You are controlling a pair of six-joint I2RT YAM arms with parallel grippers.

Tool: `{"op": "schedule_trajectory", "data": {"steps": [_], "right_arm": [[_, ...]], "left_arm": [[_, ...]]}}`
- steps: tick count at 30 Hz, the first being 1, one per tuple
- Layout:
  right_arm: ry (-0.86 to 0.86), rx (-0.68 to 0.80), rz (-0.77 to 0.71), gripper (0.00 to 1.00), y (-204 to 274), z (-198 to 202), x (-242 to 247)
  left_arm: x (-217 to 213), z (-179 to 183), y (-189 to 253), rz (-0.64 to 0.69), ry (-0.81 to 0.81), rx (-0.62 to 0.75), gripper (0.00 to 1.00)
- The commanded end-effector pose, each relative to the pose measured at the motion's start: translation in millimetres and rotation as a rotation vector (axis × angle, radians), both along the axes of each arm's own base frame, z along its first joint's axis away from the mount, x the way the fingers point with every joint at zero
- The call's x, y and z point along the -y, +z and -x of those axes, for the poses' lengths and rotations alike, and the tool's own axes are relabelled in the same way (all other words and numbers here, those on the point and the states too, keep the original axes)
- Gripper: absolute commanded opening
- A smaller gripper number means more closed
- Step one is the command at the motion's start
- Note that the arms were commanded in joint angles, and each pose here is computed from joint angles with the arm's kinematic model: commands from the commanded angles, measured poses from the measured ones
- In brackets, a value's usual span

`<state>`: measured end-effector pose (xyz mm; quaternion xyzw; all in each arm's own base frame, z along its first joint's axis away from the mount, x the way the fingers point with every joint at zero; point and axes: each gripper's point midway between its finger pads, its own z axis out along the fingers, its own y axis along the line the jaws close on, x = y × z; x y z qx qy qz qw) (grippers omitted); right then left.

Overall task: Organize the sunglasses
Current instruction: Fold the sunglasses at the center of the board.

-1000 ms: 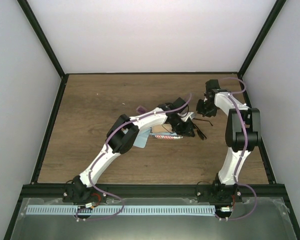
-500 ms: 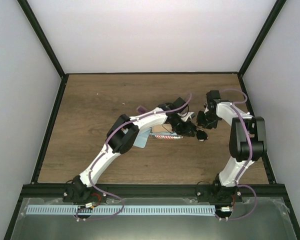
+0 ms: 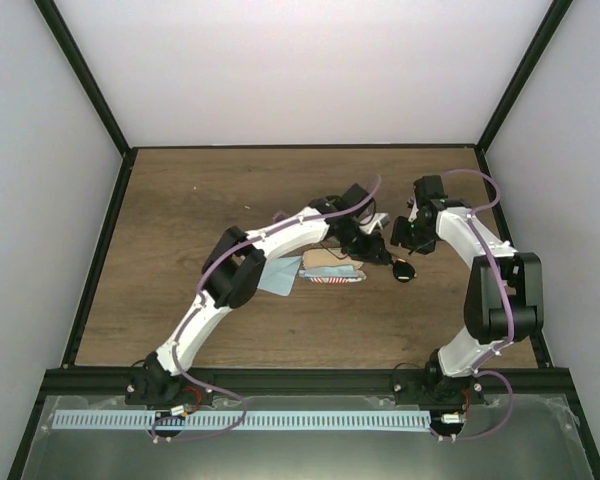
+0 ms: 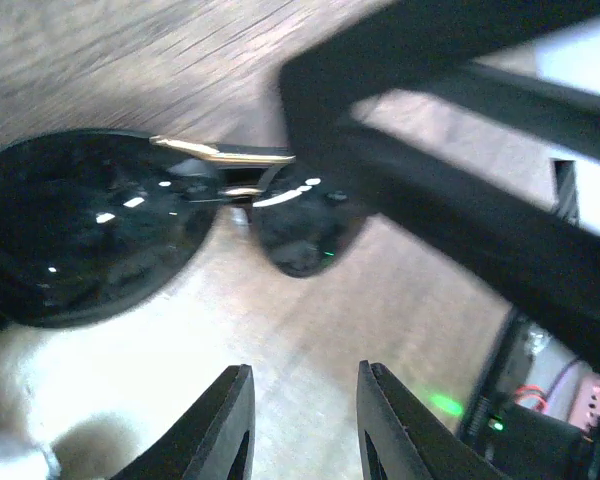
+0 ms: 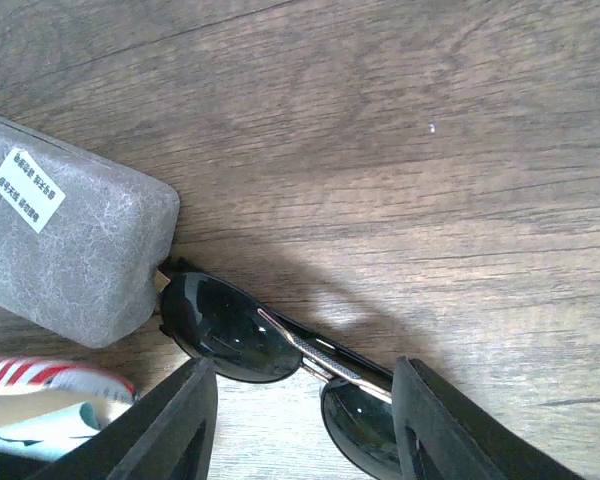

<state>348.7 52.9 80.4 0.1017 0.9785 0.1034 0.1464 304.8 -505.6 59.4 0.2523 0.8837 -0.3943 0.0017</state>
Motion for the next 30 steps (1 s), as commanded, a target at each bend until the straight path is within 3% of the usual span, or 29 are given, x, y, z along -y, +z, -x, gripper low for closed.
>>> {"op": "schedule_trajectory", "data": {"steps": [1,7,13,18,23,30], "right_arm": [[0.001,0.008,0.013,0.49,6.0,-8.2,0.1],[0.013,0.013,-0.033,0.44,-6.2,-9.6,-8.0],[-0.026,-0.068,-0.034,0.33,-41.8,8.3,-5.7],[-0.050,-0.081,-0.087,0.29,-45.8,18.6,-12.3],[-0.053,-0.065,-0.130,0.29,-33.3,28.7,-18.3],[-0.041,-0.007,-0.165,0.44,-7.0,33.6,-25.5]], "left_arm": [[-6.0,-1.7,95.8,0.115,-0.017,0.156,0.30],[-18.1,5.8,143.4,0.165,-0.026,0.233,0.30],[-47.0,-7.3,149.5,0.111,0.030,0.308,0.30],[-107.1,-23.5,111.1,-0.027,0.112,0.363,0.29],[-157.0,0.8,56.7,-0.136,0.119,0.336,0.29],[-179.9,13.9,42.2,-0.198,0.103,0.366,0.29]]}}
